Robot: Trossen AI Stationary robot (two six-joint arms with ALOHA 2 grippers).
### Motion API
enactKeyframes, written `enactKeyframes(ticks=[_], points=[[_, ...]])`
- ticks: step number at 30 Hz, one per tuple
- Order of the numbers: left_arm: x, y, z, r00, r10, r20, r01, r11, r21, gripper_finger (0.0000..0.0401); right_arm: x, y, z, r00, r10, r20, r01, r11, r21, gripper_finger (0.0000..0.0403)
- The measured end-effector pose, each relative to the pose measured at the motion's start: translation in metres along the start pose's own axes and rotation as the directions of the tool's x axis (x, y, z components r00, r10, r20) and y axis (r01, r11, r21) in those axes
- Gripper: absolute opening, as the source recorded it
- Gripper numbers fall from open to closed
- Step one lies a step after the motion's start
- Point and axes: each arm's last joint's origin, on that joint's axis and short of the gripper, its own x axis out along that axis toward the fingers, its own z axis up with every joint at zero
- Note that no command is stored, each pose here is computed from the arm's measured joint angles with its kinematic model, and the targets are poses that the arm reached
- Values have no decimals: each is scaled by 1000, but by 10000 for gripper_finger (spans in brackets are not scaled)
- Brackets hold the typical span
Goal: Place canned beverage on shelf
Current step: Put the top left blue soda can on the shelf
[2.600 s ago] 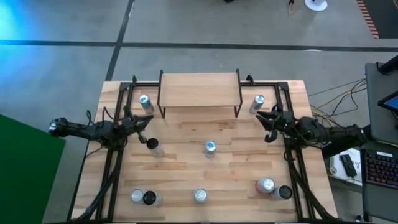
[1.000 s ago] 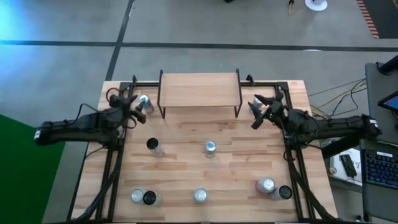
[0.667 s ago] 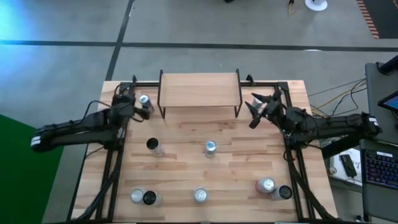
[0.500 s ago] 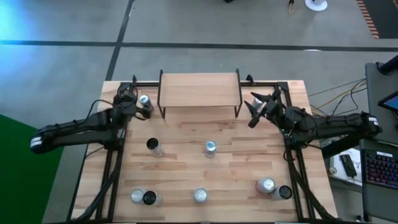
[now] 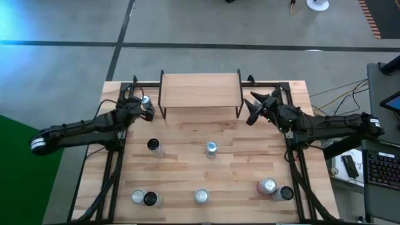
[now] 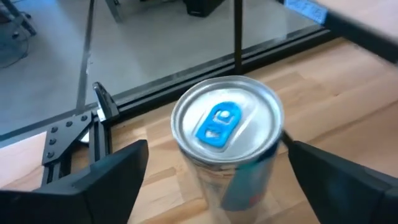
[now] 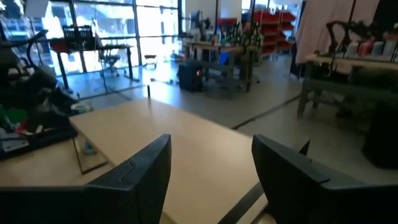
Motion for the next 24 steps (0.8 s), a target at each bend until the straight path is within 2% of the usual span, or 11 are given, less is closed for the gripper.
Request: enactKeyframes(ticks=[6, 9, 15, 19, 24], points=[[10, 2, -8, 1000, 0, 19, 0, 1000, -15, 311, 8, 6, -11, 998, 4, -56, -4, 1000, 4, 215], [13, 2, -7, 1000, 8, 26, -9, 999, 32, 283, 11, 8, -14, 998, 4, -66, -4, 1000, -3, 215], [18, -1, -2, 998, -63, 26, 62, 998, 31, 238, 11, 10, -12, 997, 50, -61, -52, 998, -24, 215], [18, -2, -1, 997, -65, 31, 64, 998, 9, 224, 10, 10, -9, 995, 84, -52, -86, 996, -36, 215], [14, 2, 7, 999, -12, 44, 12, 1000, -5, 230, 6, 7, -9, 994, 84, -72, -88, 994, -62, 215]])
